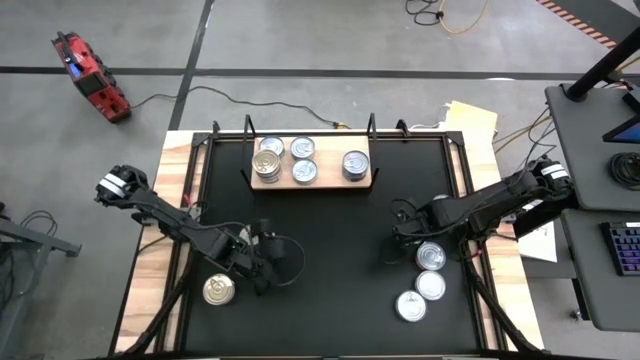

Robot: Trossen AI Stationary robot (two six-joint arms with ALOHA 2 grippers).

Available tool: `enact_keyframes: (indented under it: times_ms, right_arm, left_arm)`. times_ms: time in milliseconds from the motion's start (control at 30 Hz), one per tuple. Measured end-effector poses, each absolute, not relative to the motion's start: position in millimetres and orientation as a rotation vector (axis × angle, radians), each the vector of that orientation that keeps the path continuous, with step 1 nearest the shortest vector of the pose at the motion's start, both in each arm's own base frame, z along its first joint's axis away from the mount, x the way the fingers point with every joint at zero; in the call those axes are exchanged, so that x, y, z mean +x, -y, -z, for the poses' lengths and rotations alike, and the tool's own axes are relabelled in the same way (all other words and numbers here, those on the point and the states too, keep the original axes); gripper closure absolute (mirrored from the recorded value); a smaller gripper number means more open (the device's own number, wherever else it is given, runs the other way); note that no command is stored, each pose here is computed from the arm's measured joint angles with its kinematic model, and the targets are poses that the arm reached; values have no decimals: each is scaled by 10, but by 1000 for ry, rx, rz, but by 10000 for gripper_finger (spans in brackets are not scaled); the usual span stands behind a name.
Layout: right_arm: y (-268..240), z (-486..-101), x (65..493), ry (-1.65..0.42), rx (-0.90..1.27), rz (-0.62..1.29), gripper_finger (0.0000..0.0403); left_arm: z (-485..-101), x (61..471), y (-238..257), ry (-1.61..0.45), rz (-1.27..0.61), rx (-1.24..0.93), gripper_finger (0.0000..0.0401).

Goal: Stack canned seafood by type on shelf
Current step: Put the green tuna can on the shelf

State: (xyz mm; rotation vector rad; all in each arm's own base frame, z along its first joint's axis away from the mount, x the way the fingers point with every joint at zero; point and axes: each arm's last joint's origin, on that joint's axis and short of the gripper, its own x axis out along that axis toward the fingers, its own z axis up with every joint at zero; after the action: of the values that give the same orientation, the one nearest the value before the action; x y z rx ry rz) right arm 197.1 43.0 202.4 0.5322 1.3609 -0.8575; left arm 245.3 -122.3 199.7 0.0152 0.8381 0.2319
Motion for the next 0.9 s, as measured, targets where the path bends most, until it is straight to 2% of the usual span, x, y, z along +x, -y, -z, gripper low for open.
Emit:
enact_keyframes:
  times_ms: [200, 667, 900]
  right_arm:
    - [-421, -2022, 1972, -1348, 494, 856, 390]
    - [-408, -1948, 1965, -1319, 464, 864, 390]
    - [-403, -1863, 1944, -1314, 464, 861, 390]
  left_arm:
    - [-2091, 2545, 1318, -723, -81, 165, 401]
    - [-2159, 2617, 1341, -623, -21, 275, 401]
    - [-2041, 2588, 1324, -543, -5, 272, 401]
